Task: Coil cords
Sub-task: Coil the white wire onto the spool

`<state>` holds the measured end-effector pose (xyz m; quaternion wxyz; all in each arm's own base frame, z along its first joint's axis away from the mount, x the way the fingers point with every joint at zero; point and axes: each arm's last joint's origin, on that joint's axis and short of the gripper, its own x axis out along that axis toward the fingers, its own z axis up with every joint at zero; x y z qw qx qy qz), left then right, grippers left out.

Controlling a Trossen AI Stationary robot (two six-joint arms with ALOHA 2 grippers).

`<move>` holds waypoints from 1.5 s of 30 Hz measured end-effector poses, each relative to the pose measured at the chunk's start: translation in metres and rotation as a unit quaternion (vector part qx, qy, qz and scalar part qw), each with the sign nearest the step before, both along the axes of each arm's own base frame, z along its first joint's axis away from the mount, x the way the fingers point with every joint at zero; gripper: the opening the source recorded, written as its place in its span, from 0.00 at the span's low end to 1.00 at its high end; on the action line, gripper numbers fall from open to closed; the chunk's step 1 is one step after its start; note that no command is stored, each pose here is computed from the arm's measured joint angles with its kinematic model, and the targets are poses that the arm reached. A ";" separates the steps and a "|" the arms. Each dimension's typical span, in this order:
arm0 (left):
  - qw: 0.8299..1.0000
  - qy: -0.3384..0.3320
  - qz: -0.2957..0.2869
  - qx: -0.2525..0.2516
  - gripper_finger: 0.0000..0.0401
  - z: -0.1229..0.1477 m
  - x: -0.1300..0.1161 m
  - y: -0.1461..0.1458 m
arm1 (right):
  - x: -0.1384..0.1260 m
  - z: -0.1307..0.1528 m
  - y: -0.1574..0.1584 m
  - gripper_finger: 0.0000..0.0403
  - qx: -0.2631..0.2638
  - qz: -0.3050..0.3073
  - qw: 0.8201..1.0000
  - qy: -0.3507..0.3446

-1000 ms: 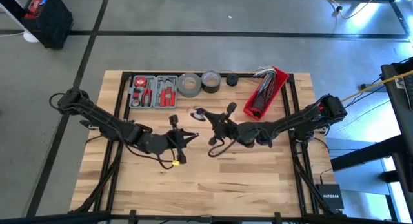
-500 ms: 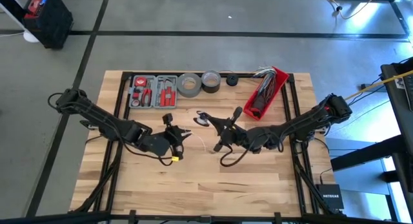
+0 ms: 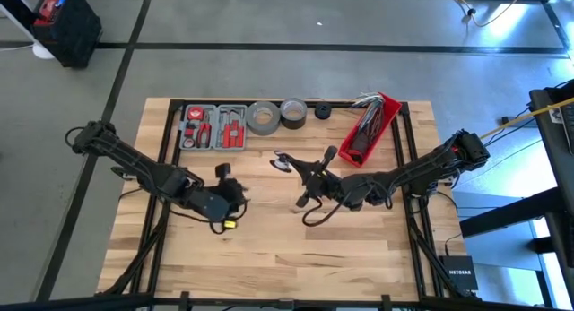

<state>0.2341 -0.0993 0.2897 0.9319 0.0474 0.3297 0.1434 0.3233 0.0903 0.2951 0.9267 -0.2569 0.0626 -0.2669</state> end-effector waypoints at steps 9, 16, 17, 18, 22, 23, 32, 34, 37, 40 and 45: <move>0.989 -0.135 -0.038 0.051 0.31 -0.009 0.048 0.008 | 0.001 0.001 0.001 0.01 0.016 0.021 1.000 -0.013; 0.992 -0.118 -0.050 -0.007 0.31 -0.034 0.076 0.028 | 0.001 0.000 0.001 0.01 0.014 0.020 1.000 -0.009; 0.991 -0.120 -0.051 -0.017 0.31 -0.036 0.079 0.031 | 0.001 0.000 0.001 0.01 0.014 0.020 1.000 -0.009; 0.991 -0.118 -0.052 -0.025 0.31 -0.038 0.081 0.033 | 0.001 0.000 0.001 0.01 0.014 0.020 1.000 -0.009; 0.992 -0.108 -0.047 -0.042 0.31 -0.045 0.086 0.039 | 0.001 0.000 0.001 0.01 0.013 0.020 1.000 -0.008; 0.992 -0.107 -0.050 -0.046 0.31 -0.045 0.086 0.040 | 0.001 0.000 0.001 0.01 0.014 0.020 1.000 -0.008; 0.992 -0.102 -0.068 -0.042 0.19 -0.047 0.088 0.041 | 0.001 0.000 0.001 0.01 0.014 0.021 1.000 -0.008; 0.992 -0.094 -0.077 -0.027 0.11 -0.049 0.088 0.041 | 0.001 0.000 0.001 0.01 0.016 0.025 1.000 -0.011; 0.993 -0.089 -0.072 -0.004 0.02 -0.049 0.088 0.042 | 0.001 0.000 0.001 0.01 0.018 0.025 0.999 -0.013; 0.997 -0.067 -0.033 0.034 0.03 -0.050 0.083 0.045 | 0.000 0.001 0.004 0.01 0.021 0.030 0.999 -0.019; 0.994 -0.043 0.038 0.094 0.01 -0.041 0.067 0.050 | -0.002 0.003 0.011 0.01 0.022 0.050 0.998 -0.024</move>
